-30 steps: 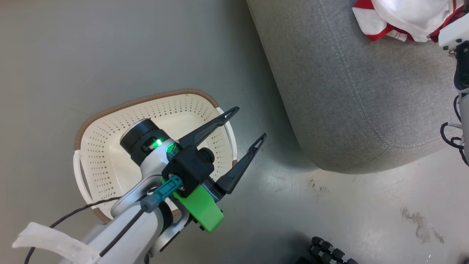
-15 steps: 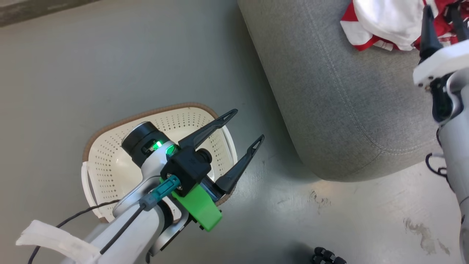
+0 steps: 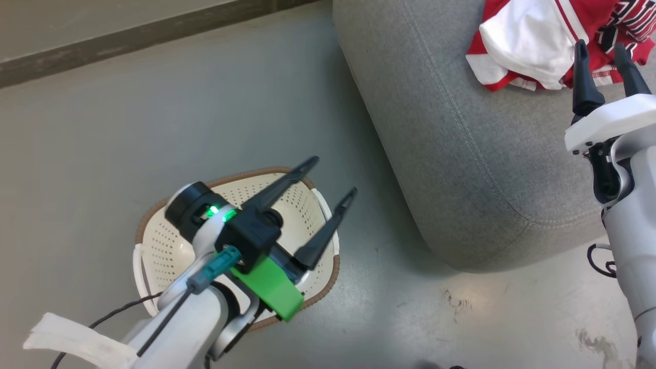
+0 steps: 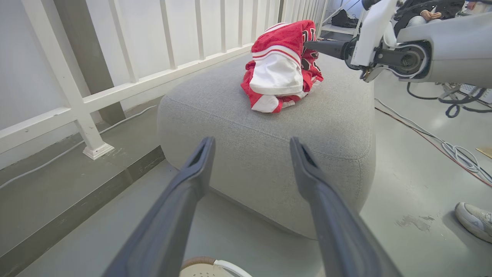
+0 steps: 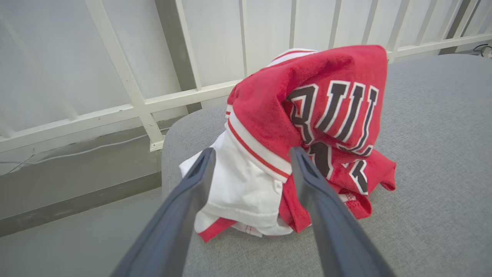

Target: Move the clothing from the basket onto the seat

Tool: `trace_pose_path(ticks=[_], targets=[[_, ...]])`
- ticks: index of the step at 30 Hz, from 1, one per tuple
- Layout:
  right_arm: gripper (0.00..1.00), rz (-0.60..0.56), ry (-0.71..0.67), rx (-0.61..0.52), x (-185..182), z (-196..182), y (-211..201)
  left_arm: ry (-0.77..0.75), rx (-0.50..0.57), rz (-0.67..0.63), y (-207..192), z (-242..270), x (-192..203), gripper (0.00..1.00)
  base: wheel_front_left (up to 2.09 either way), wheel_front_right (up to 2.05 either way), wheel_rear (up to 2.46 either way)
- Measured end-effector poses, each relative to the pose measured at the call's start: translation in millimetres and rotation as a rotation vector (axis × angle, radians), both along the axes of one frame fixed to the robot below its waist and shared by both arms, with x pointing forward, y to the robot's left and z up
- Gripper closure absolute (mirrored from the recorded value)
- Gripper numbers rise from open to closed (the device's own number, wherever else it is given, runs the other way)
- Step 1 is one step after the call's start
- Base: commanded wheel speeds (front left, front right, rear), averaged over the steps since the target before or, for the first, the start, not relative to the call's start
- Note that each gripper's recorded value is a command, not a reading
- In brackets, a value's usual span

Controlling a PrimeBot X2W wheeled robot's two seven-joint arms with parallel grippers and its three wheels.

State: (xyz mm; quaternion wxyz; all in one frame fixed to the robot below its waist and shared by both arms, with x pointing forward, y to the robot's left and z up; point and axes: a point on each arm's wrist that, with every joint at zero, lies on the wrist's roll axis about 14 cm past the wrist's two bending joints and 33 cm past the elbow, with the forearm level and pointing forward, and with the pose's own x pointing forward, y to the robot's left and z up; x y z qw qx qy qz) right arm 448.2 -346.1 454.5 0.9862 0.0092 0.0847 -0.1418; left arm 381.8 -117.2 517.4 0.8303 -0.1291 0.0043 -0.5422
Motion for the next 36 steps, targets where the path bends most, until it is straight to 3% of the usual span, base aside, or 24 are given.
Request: trace_pose_path(ticks=[4, 5, 16, 25, 36], targets=[[0.00, 0.036, -0.040, 0.009, 3, 8, 16, -0.004, 0.016, 0.072, 11, -1, 11, 0.00, 0.00, 0.00, 0.00], [0.00, 0.092, -0.061, 0.014, 4, 11, 38, 0.003, 0.018, 0.148, 25, -1, 19, 0.00, 0.00, 0.00, 0.00], [0.00, 0.288, -0.139, 0.042, 11, 25, 116, 0.007, 0.034, 0.432, 89, 2, 43, 0.00, 0.00, 0.00, 0.00], [0.00, 0.416, -0.183, 0.062, 2, 36, 170, 0.028, 0.064, 0.627, 145, -3, 38, 0.00, 0.00, 0.00, 0.00], [0.00, 0.484, -0.168, 0.093, -32, 29, 202, 0.065, 0.073, 0.791, 197, -7, 15, 0.00, 0.00, 0.00, 0.00]])
